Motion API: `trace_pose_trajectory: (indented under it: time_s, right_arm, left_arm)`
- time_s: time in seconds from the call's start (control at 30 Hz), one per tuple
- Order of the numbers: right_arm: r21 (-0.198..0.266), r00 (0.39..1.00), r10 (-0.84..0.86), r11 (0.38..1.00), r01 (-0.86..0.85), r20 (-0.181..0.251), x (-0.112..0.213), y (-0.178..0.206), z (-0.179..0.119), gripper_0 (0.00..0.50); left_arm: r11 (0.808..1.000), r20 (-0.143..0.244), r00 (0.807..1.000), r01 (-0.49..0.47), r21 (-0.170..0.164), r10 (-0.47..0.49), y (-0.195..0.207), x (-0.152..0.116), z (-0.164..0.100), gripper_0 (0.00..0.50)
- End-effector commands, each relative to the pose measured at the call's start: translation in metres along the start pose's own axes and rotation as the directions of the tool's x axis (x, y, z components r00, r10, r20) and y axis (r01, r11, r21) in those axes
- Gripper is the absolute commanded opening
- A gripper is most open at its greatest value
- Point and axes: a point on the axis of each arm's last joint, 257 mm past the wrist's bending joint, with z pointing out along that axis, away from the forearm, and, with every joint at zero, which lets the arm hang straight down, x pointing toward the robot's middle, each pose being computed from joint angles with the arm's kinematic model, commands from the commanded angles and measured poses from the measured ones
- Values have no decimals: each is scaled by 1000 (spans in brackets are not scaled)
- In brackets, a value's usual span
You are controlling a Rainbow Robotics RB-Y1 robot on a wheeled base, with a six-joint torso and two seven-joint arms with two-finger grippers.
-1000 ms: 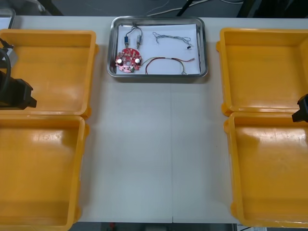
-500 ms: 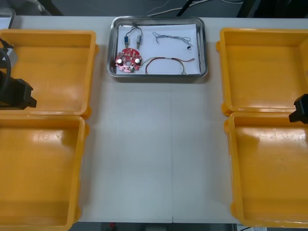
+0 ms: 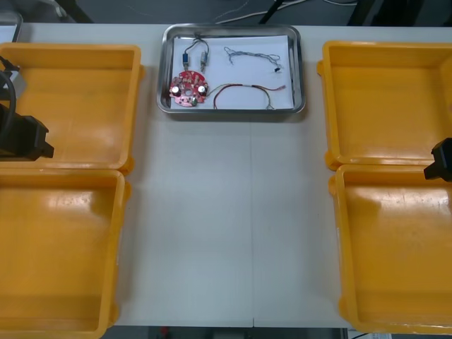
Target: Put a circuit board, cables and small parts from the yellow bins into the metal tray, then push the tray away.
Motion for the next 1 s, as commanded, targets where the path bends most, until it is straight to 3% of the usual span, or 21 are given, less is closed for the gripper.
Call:
trace_pose_trajectory:
  time_s: [0.03,1.0]
  right_arm:
    - [-1,1000,16,1000,-16,19,-1,-3,-4,500]
    - [-1,1000,16,1000,-16,19,-1,-3,-4,500]
  left_arm:
    - [996,38,996,80,-37,-79,16,-5,-13,500]
    - [996,38,996,80,-37,-79,16,-5,-13,500]
